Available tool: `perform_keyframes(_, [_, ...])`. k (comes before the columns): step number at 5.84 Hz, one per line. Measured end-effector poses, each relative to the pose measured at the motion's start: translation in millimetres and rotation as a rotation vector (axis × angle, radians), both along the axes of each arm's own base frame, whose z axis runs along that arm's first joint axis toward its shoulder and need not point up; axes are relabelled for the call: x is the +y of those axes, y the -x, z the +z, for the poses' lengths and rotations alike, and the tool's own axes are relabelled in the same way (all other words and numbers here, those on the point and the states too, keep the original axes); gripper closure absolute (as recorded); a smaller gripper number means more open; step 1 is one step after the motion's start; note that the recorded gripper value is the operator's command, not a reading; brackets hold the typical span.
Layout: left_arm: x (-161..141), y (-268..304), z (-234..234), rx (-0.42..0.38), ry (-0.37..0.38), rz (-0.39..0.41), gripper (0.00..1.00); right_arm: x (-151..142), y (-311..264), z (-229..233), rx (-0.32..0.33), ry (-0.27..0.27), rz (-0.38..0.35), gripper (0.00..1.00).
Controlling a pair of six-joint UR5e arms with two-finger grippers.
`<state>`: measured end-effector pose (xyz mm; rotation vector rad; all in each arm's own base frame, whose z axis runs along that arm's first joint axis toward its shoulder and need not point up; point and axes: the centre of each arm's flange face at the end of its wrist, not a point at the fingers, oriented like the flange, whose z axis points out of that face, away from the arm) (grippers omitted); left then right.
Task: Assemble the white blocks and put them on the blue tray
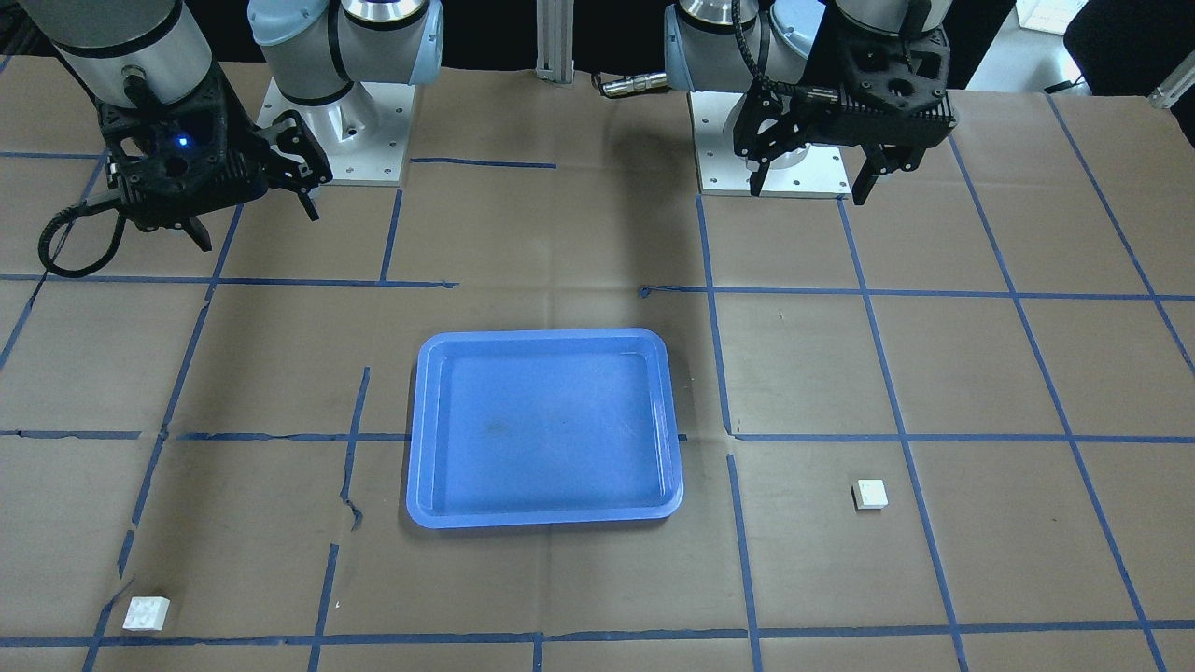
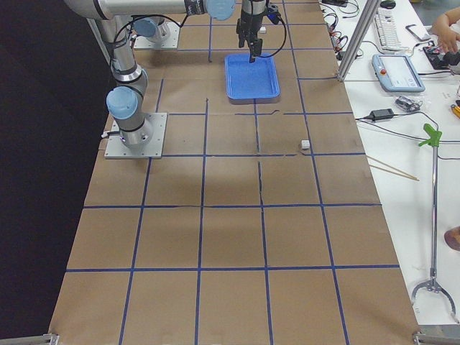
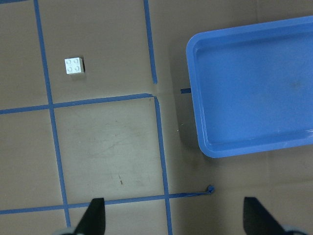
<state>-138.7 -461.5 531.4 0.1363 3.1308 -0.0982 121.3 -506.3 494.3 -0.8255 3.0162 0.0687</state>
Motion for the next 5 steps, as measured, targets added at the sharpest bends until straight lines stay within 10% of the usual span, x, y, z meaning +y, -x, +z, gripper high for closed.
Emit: perform_keyframes(5, [-108,-168,-134,0.037,-0.088,0.024,0.01,-77,92,-22,-0.019,0.069,0.795,0.01])
